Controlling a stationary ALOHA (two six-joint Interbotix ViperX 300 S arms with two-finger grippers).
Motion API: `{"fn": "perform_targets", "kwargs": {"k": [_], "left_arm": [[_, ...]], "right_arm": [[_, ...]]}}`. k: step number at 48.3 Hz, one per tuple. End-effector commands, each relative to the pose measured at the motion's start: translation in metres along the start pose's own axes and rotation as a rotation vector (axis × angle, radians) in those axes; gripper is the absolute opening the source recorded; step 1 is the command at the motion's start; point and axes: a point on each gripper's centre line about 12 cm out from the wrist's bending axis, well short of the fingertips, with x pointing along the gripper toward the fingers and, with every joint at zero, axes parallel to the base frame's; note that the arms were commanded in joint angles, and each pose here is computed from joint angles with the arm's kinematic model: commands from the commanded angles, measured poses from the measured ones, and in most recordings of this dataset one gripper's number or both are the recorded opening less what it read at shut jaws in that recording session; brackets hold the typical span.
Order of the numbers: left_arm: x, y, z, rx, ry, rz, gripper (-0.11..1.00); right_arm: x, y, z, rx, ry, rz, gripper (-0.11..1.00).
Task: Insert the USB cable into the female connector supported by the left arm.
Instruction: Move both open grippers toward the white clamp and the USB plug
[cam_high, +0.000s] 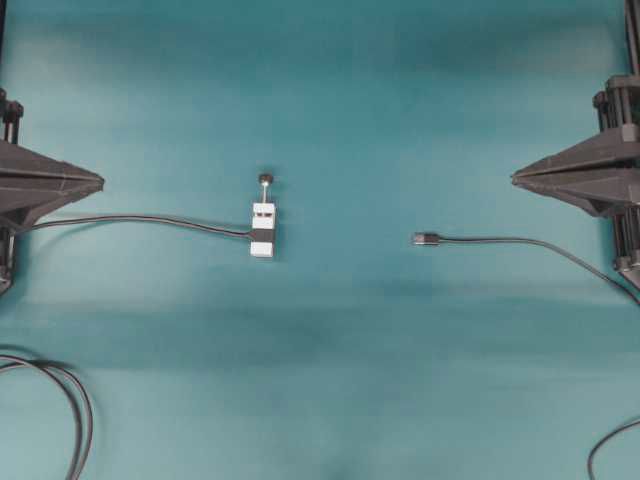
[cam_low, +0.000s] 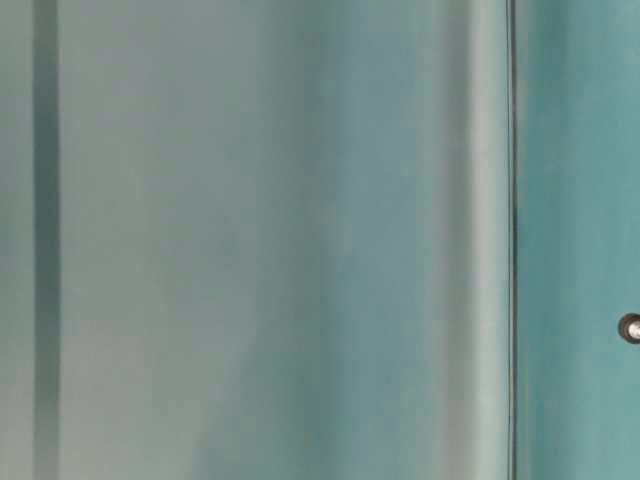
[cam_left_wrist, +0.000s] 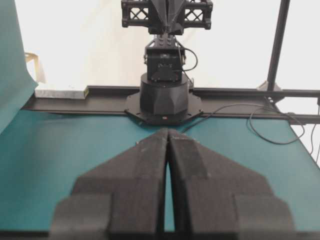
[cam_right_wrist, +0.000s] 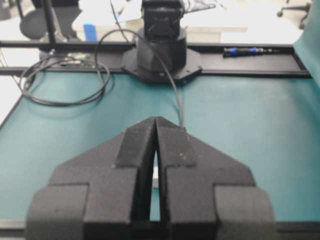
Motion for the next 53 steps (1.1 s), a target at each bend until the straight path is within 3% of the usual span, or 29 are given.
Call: {"fn": "perform_targets", "kwargs": {"k": [1,7,16,30,41,47,53], "left_arm": [[0.006,-0.002,0.010,0.004,-0.028,-0.010,0.01],[0.013,-0.004,0.005,0.023,0.012,-0.020,0.00],[0.035,-0.005,-0.014,0.028,0.124,-0.023,0.00],[0.041,0.000,-0.062,0.011,0.278,-0.001,0.00],[0.042,0.014,-0.112,0.014,0.441,0.054,0.01],[0.051,0.018,-0.123,0.048,0.423,0.061,0.11],[0.060,0.019,-0.143,0.070,0.422,0.060,0.36]], "right_arm": [[0.004,0.001,0.011,-0.007,-0.029,0.005,0.00],[0.005,0.001,0.015,-0.012,-0.028,0.005,0.00],[0.021,0.001,0.006,-0.009,0.100,0.005,0.00],[0.038,-0.001,-0.039,0.033,0.294,-0.008,0.00],[0.033,-0.018,-0.088,0.123,0.439,-0.100,0.00],[0.033,-0.019,-0.109,0.118,0.516,-0.103,0.00],[0.033,-0.018,-0.129,0.096,0.569,-0.090,0.01]]}}
